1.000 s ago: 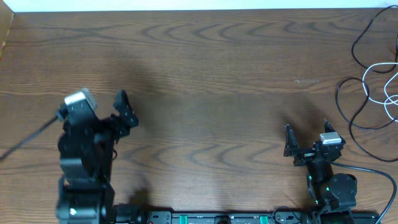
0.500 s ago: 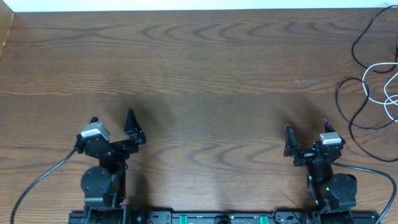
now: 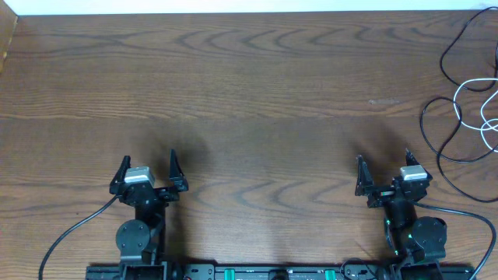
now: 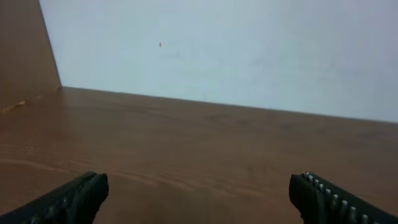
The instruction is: Untangle cables
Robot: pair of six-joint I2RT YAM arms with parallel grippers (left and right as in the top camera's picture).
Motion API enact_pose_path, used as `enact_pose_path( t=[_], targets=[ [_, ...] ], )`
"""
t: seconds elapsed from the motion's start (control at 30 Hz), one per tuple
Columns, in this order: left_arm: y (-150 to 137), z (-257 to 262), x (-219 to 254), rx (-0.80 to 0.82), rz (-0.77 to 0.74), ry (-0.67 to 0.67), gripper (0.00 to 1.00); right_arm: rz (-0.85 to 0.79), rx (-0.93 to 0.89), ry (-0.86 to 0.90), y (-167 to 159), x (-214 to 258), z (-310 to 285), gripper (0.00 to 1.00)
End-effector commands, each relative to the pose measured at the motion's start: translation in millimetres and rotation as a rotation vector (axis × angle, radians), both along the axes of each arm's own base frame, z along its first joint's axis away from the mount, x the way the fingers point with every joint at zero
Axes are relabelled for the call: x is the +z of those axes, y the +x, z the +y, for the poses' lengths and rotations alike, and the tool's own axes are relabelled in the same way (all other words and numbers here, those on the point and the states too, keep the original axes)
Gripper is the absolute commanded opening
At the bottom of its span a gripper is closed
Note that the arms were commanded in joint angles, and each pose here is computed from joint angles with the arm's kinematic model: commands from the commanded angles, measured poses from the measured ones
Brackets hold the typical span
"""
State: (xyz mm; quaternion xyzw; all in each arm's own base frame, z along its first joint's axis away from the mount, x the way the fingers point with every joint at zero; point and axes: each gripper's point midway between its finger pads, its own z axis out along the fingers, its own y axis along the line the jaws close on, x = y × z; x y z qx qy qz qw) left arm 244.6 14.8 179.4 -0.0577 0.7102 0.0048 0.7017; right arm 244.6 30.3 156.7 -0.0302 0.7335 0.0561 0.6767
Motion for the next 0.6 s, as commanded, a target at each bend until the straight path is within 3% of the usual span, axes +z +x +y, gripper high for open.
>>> enact_pose_path(
  t=[0.0, 0.2, 0.57],
  targets=[
    [1.2, 1.6, -15.5, 0.005, 0.030, 0.035, 0.98, -0.002, -0.015, 0.002, 0.0, -0.3, -2.9, 0.99],
    [-1.6, 2.0, -42.9, 0.006, 0.143, 0.035, 0.98, -0.002, -0.015, 0.003, 0.0, -0.3, -2.9, 0.99],
    [-1.4, 1.7, -42.8, 0.004, 0.143, 0.034, 0.98, -0.002, -0.015, 0.003, 0.0, -0.3, -3.0, 0.99]
  ],
)
